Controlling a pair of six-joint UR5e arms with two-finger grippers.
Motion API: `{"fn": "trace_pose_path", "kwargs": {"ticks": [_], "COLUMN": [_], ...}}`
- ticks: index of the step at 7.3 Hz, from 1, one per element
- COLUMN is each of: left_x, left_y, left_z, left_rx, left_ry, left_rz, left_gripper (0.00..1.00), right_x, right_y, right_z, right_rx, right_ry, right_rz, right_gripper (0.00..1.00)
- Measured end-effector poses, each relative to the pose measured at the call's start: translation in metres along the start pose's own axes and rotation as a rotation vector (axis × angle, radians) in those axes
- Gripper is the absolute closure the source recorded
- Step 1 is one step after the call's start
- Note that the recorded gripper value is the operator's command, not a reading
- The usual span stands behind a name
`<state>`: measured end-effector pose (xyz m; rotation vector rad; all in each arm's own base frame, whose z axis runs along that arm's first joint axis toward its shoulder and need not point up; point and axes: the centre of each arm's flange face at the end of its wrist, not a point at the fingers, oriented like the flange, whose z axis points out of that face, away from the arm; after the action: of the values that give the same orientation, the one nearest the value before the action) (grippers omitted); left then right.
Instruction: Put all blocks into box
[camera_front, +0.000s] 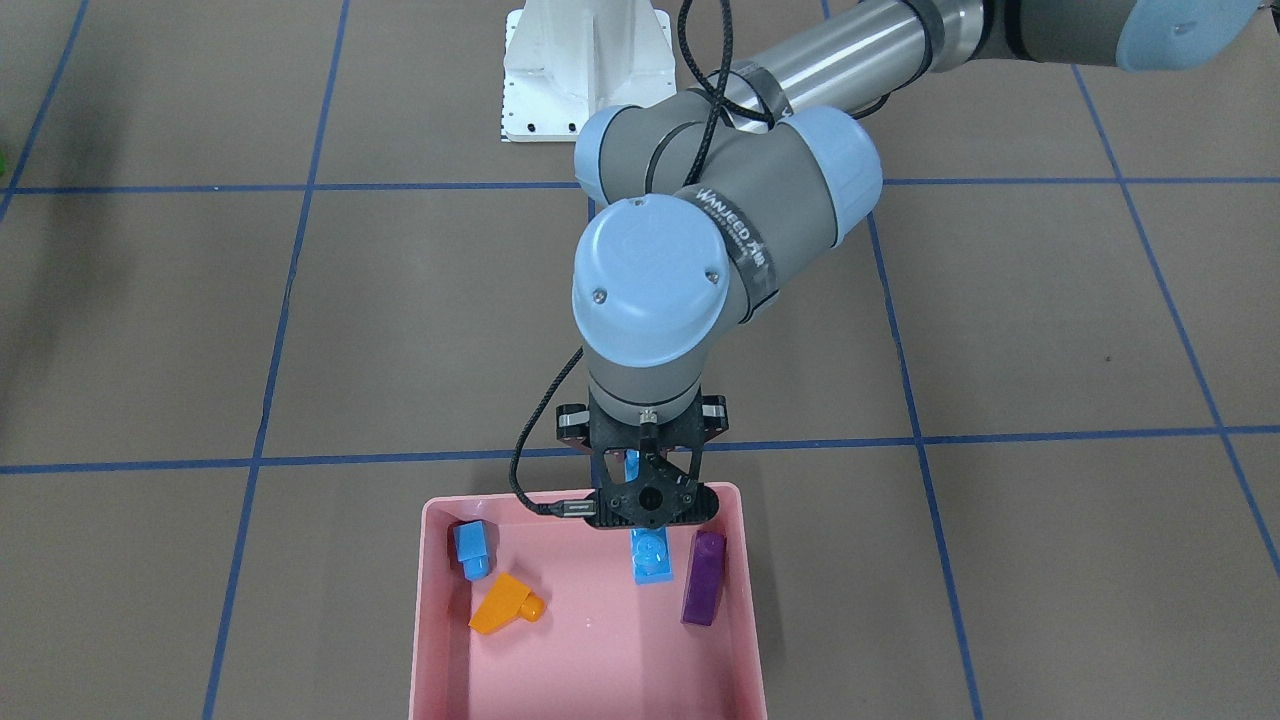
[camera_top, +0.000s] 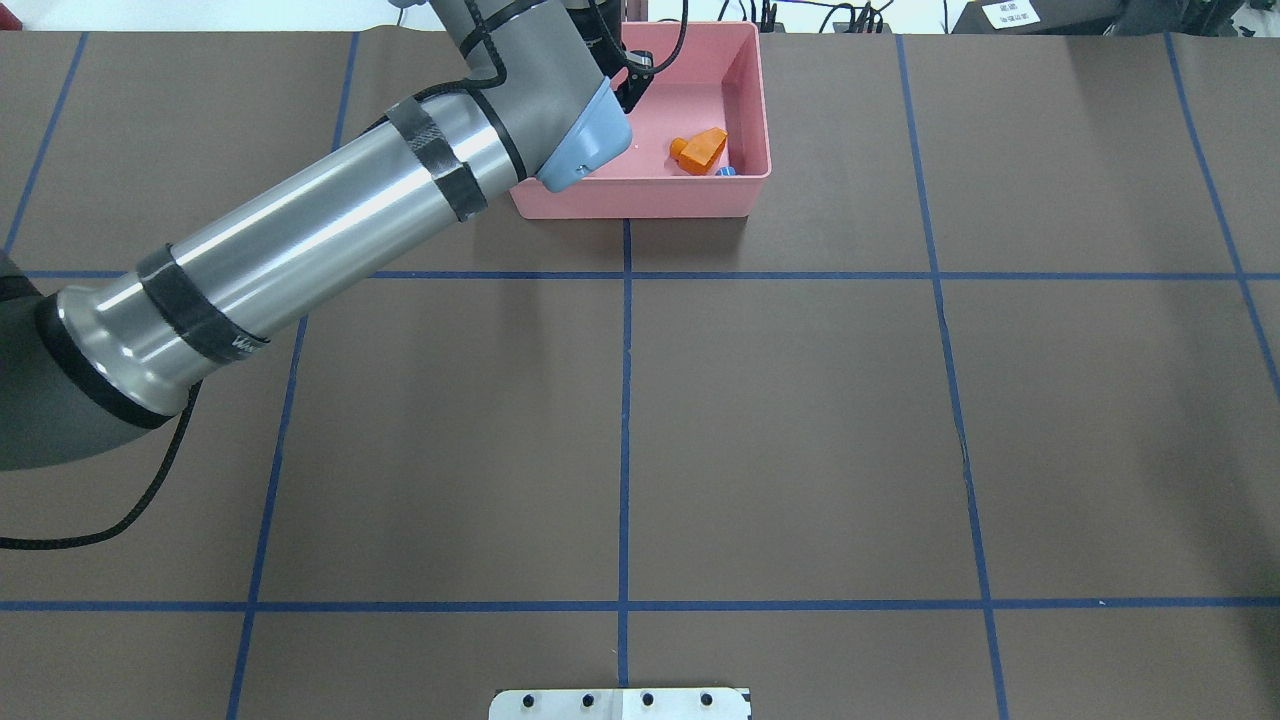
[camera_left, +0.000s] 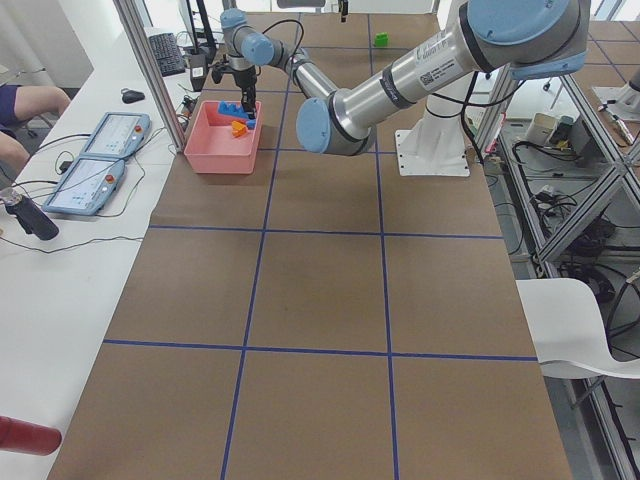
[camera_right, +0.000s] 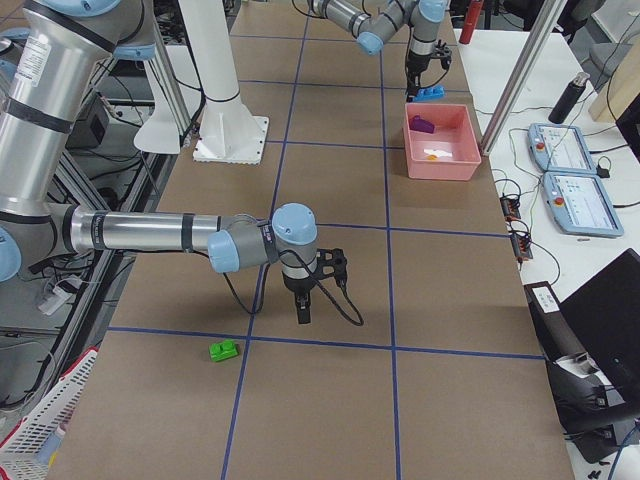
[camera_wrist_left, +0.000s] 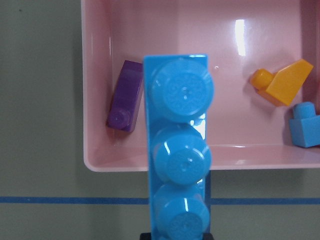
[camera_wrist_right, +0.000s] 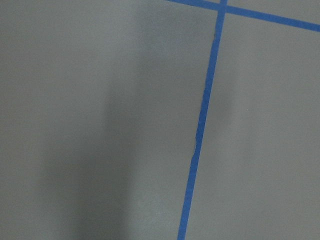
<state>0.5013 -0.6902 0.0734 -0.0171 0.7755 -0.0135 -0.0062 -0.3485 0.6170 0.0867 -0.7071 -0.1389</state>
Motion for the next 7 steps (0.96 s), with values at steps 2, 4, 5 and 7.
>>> {"fn": "trace_pose_path", "kwargs": {"ticks": [2, 4, 5, 7], "left_x": [0.003, 0.001, 0.003, 0.011], "left_y": [-0.026, -0.036, -0.036, -0.027], "left_z": [0.027, 0.040, 0.040, 0.034], "left_rx": [0.012, 0.030, 0.036, 0.051], "left_ry": [0.015, 0.045, 0.060, 0.090], "left_rz": [-0.035, -0.082, -0.082, -0.045], "left_gripper": [0.76, 0.00, 0.00, 0.00], "right_x": [-0.002, -0.005, -0.007, -0.012], "right_y": [-0.001, -0.003, -0.003, 0.005], "right_z": [0.000, -0.002, -0.002, 0.003], "right_rx": [0.003, 0.031, 0.043, 0.055], "right_ry": [-0.013, -0.025, -0.029, -0.039], "right_rz": [-0.005, -0.007, 0.001, 0.009], "right_gripper": [0.01, 0.01, 0.01, 0.01]}}
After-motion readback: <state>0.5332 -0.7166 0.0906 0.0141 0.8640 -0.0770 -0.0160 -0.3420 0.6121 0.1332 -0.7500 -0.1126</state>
